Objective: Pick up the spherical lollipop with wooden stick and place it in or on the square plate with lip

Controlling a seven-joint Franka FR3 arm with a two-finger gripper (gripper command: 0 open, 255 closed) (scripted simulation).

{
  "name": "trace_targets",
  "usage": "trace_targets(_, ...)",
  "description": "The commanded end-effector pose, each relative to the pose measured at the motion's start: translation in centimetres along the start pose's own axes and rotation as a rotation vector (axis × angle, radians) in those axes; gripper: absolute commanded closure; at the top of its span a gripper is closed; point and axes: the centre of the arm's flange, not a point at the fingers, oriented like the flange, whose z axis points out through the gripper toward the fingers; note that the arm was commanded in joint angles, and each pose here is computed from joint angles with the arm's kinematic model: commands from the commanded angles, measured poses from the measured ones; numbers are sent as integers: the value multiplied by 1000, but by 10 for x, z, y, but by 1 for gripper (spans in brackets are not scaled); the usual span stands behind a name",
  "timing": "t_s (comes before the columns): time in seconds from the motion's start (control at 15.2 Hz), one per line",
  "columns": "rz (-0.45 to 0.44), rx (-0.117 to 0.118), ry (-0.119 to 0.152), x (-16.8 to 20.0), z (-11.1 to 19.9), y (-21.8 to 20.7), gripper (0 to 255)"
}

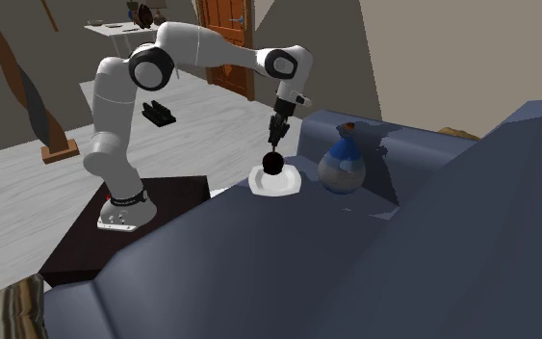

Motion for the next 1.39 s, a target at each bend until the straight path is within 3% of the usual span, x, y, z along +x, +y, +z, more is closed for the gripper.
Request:
trace_targets(0.0, 0, 0, 1, 3, 10, -2, 255)
trace_targets(0.73, 0, 0, 1, 25, 63, -13, 255)
trace_targets(1.25, 0, 0, 1, 25, 63, -13, 255)
trace_targets(1.32, 0, 0, 1, 25, 62, -12, 0)
